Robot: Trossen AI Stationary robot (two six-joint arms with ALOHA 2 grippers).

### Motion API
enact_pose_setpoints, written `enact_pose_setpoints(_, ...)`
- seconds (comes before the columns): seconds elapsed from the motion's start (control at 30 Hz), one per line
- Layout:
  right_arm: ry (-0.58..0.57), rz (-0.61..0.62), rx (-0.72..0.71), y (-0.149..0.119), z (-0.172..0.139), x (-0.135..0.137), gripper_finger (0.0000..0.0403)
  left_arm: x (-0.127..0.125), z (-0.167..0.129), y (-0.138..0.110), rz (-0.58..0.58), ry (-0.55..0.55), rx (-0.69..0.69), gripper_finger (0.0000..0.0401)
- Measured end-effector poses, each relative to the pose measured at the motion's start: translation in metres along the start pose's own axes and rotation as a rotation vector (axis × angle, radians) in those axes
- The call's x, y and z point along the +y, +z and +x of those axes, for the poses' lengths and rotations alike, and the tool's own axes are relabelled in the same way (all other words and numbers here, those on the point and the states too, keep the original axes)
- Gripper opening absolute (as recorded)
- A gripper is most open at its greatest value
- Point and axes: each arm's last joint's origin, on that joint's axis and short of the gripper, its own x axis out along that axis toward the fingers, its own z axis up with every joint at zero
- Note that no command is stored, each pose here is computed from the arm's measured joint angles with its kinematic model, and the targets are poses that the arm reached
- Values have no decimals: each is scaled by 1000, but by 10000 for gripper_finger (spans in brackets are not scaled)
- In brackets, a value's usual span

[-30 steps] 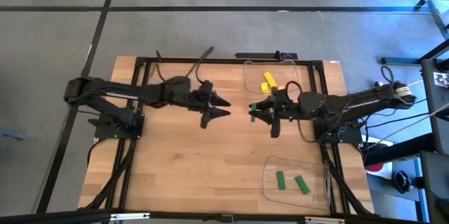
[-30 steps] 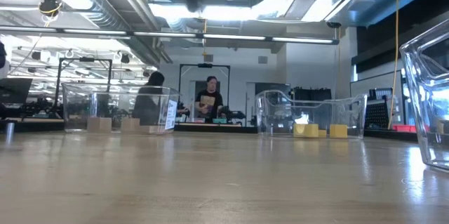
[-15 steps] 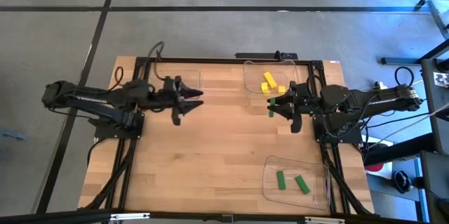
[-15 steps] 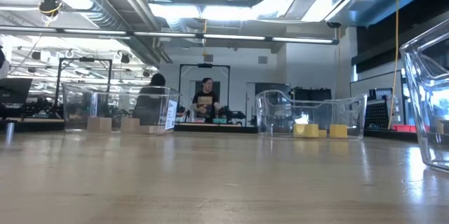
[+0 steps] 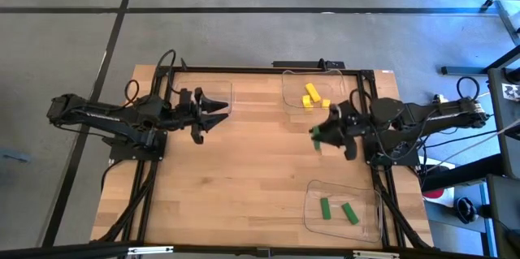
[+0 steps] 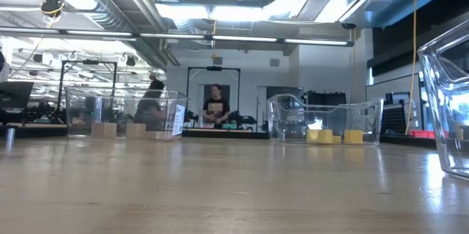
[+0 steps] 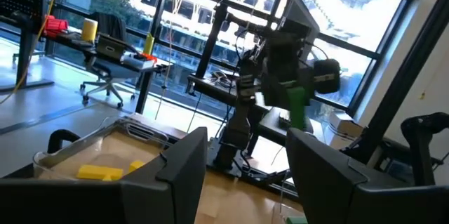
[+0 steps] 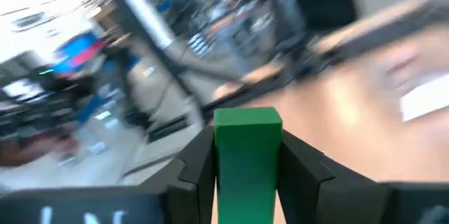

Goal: Sort & place blocks by color
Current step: Put the green block into the bottom transparent bin

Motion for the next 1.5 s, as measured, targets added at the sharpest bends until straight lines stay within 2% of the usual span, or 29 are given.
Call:
enact_pose_setpoints(0.13, 38, 69, 212, -1, 8, 25, 110, 0, 0, 0, 0, 0, 0, 186)
enact_pose_setpoints(0.27, -47, 142, 523, -21, 20, 43, 110, 1, 0, 0, 0, 17, -5, 186)
enact_pose_setpoints(0.5, -122, 319, 904, -89, 46, 73, 110, 2, 0, 1, 0, 67, -21, 186)
enact_pose_setpoints(0.67, -291, 410, 1071, -139, 55, 88, 110, 2, 0, 1, -2, 69, -26, 186)
enact_pose_setpoints(0.77, -462, 461, 1107, -163, 59, 87, 110, 2, 0, 3, -8, 71, -45, 186)
enact_pose_setpoints(0.87, -603, 506, 1084, -182, 65, 86, 110, 1, 0, 5, -15, 63, -69, 186)
enact_pose_setpoints(1.1, -844, 575, 1026, -216, 75, 78, 110, 0, -2, 8, -21, 56, -88, 186)
enact_pose_setpoints(1.4, -1001, 605, 1003, -231, 77, 69, 110, 0, -2, 9, -25, 58, -99, 186)
enact_pose_setpoints(1.5, -1014, 601, 1004, -234, 78, 68, 110, 1, -2, 9, -25, 74, -103, 186)
